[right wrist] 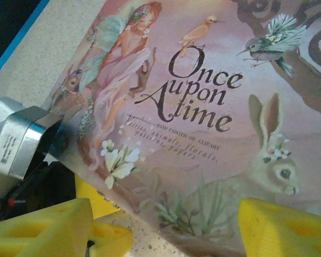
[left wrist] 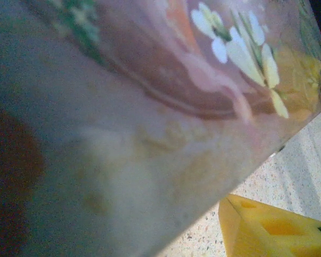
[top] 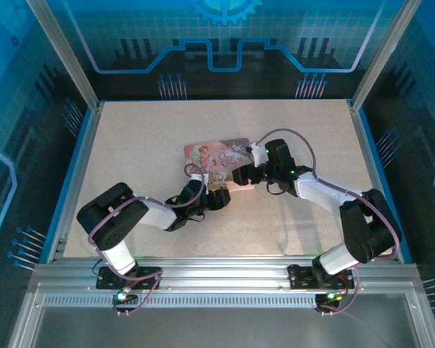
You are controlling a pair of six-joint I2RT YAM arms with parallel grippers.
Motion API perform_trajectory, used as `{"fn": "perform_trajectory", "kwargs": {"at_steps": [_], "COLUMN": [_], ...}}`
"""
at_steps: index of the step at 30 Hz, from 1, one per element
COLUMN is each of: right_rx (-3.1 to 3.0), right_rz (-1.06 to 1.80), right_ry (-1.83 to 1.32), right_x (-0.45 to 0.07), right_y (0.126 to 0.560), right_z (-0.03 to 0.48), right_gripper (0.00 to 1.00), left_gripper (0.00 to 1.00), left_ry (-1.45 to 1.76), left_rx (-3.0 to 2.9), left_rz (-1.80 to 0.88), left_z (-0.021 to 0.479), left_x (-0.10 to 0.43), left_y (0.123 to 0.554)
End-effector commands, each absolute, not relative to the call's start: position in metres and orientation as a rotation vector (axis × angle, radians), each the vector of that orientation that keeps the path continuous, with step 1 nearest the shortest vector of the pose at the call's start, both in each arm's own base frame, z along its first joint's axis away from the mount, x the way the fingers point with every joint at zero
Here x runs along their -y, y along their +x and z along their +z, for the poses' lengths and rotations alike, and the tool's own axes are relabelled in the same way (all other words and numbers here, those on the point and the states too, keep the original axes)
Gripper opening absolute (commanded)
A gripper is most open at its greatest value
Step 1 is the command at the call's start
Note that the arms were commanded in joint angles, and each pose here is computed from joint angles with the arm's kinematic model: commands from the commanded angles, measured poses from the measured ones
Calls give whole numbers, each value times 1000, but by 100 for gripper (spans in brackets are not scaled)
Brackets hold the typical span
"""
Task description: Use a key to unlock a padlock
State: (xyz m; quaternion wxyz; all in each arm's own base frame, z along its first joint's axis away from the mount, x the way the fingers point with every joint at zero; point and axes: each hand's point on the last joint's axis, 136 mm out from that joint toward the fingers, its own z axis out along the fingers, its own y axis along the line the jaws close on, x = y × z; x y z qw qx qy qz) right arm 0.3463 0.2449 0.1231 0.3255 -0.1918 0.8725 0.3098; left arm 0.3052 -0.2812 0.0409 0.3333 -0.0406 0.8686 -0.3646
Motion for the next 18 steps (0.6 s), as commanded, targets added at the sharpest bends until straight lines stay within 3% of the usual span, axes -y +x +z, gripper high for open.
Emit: {"fn": "perform_trajectory", "kwargs": {"at_steps": [1, 18], "right_rx": [-2233, -2293], "right_rz": [826, 837], "right_ry": [-534, -525], "right_x": [-257, -259], "right_y": [357, 344], "right_z": [133, 100], "right_gripper": [71, 70], "left_gripper": [55, 46], "left_ry": [-73, -80], "left_rx": [-2187, -2132], "left_rz": [-968, -972], "left_z": [54, 58], "left_x": [289, 299], "left_y": [315, 329]}}
